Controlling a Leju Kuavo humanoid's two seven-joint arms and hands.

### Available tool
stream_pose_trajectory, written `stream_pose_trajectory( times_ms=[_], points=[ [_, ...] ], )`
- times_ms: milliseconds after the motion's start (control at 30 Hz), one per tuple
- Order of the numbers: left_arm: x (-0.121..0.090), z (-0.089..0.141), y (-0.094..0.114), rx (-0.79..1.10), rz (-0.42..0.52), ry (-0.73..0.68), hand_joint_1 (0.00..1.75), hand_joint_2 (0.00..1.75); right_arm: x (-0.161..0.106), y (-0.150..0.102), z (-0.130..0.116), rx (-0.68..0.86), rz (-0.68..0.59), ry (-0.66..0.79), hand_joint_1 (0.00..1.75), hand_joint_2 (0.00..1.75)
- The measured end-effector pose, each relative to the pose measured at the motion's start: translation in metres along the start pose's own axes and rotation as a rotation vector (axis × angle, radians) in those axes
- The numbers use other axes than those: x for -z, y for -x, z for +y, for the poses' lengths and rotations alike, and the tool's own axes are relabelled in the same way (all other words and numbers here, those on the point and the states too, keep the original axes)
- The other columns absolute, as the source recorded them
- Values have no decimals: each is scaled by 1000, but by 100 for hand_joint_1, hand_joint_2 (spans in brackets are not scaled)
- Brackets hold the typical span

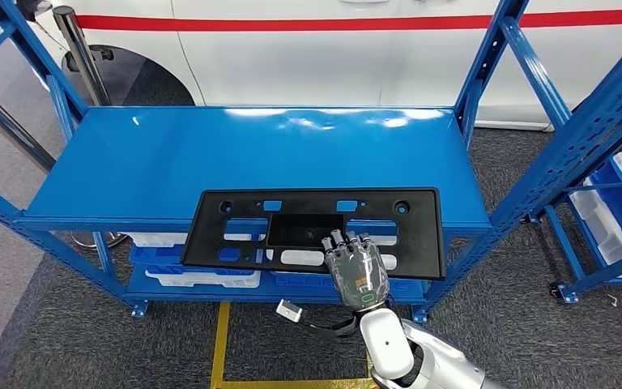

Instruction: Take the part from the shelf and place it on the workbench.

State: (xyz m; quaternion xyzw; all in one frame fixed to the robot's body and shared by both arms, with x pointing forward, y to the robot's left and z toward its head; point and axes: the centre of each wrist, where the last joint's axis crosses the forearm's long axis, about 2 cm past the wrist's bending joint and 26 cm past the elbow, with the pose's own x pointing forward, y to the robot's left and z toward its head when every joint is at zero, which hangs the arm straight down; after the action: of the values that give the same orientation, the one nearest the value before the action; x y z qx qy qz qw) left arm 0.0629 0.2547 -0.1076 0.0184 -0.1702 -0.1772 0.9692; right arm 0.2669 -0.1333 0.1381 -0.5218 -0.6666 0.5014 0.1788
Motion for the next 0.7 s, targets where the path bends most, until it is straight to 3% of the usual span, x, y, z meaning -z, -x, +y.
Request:
stream_pose_trajectory(
  times_ms=[267, 433, 600, 700],
  points=[
    [0, 0, -3, 10, 9, -6, 0, 175, -7, -7, -1, 32, -20, 22, 175, 175],
    [0, -1, -2, 8, 16, -13, 0, 175, -17, -27, -10, 167, -16, 114, 175, 175],
    [-1, -2, 3, -13, 22, -22, 0, 175, -23, -49, -25, 508, -79, 178, 175, 175],
    [-1, -3, 3, -25, -1, -16, 0, 175, -19, -52, -29, 940, -84, 137, 175, 175]
  ],
)
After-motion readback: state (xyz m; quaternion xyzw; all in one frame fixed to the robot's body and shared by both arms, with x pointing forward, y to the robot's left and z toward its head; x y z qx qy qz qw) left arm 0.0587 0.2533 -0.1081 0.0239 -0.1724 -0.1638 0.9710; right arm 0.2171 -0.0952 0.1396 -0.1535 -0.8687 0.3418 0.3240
